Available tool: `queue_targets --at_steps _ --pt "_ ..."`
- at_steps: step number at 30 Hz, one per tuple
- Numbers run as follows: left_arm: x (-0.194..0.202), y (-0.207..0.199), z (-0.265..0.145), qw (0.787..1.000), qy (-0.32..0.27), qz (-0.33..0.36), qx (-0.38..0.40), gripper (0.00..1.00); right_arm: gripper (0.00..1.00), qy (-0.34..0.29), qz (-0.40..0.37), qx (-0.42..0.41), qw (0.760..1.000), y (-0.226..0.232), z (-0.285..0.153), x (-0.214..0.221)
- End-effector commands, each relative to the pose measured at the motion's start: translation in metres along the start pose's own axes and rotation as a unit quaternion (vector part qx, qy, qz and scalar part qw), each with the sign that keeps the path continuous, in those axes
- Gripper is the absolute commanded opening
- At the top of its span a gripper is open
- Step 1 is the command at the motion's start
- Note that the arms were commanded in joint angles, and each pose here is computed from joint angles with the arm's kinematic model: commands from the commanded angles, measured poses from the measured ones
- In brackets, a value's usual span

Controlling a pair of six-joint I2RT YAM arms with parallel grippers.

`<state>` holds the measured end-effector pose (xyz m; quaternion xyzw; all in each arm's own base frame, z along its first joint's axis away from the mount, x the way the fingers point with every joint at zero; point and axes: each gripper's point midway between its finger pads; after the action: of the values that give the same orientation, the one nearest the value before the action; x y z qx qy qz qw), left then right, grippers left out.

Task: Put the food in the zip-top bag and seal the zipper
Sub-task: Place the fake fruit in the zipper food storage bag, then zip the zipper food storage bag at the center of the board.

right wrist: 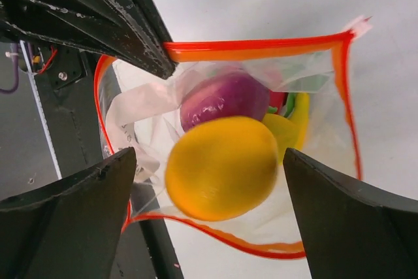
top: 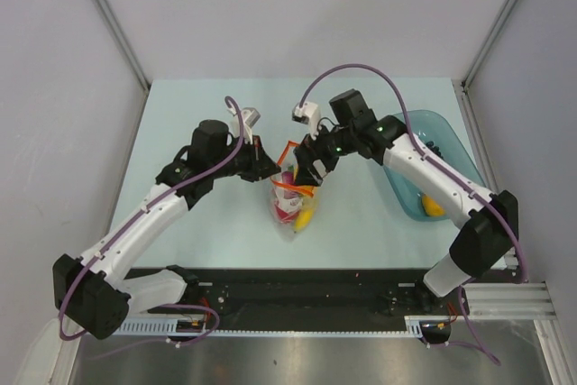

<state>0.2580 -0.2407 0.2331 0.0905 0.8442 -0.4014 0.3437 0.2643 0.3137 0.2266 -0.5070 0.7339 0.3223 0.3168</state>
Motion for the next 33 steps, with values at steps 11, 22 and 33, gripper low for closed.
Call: queue_targets --at_steps 11,22,33 --pt "-0.021 -0.017 -0.013 0.998 -0.037 0.041 0.019 0.01 0.71 -0.019 0.088 0.064 0.994 -0.074 -0.060 0.000" --pt "-0.022 -0.017 -0.015 0.998 -0.035 0.047 0.013 0.01 0.32 0.048 0.139 -0.032 0.989 -0.043 -0.017 0.039" --pt "-0.051 -0.062 -0.014 0.991 0.016 0.125 0.042 0.00 0.00 -0.185 0.211 -0.173 0.944 0.061 -0.097 -0.061"
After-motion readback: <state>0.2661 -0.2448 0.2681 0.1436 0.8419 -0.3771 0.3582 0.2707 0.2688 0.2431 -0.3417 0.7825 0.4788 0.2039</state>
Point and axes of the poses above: each gripper's point midway between its finger pads, its own z axis out along the fingers, its own y axis along the line the jaws close on, x = y × z, and after that the axes turned 7 degrees about -z, right-handed
